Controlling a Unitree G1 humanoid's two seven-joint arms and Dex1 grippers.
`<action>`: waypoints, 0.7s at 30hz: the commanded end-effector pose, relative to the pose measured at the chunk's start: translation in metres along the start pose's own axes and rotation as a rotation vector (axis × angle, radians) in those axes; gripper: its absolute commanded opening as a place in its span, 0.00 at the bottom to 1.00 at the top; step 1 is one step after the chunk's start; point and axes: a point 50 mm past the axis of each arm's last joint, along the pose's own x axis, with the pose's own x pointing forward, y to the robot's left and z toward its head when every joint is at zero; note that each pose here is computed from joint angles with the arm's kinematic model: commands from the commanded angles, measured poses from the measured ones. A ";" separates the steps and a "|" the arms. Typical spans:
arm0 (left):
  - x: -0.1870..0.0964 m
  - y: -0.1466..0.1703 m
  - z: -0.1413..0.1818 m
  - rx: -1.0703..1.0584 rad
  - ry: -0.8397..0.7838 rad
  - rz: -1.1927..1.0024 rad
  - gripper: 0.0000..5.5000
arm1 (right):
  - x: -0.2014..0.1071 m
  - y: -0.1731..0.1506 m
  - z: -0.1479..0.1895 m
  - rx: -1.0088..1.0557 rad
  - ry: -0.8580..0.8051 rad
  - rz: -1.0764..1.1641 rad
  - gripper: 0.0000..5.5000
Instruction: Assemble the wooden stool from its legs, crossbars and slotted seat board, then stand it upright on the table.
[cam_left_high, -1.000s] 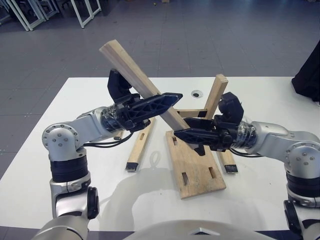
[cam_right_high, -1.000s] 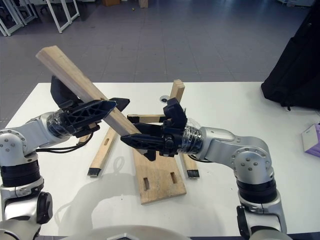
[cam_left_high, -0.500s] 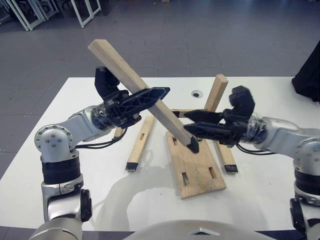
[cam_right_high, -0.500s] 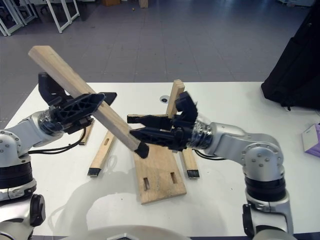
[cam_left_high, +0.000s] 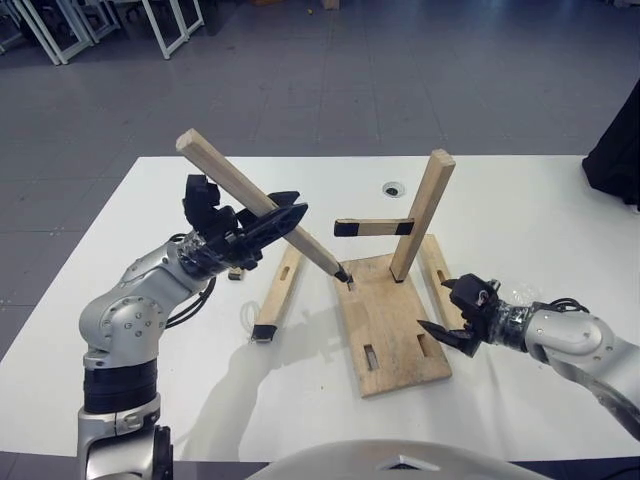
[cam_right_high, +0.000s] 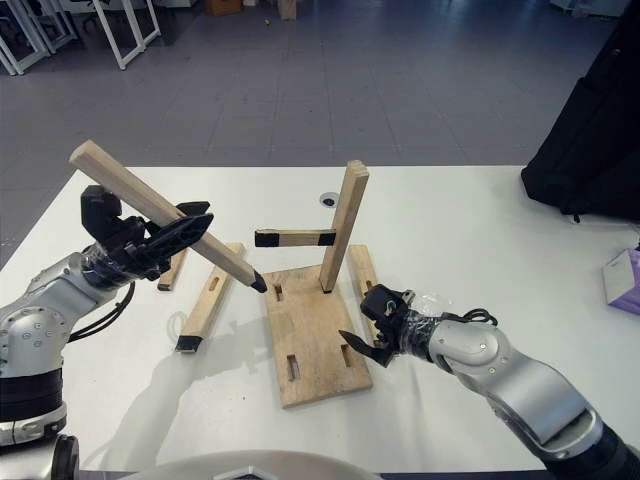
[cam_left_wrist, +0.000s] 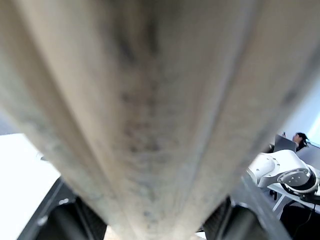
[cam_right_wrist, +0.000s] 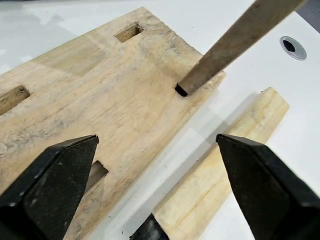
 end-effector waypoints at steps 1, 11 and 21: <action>0.001 0.009 -0.018 0.017 0.021 -0.025 0.37 | 0.000 0.010 -0.010 -0.038 0.045 0.057 0.79; 0.014 0.035 -0.051 0.116 0.033 -0.040 0.37 | -0.004 0.009 -0.024 -0.139 0.144 0.178 0.79; 0.007 0.050 -0.080 0.141 0.143 -0.035 0.37 | -0.005 -0.003 -0.021 -0.188 0.146 0.193 0.79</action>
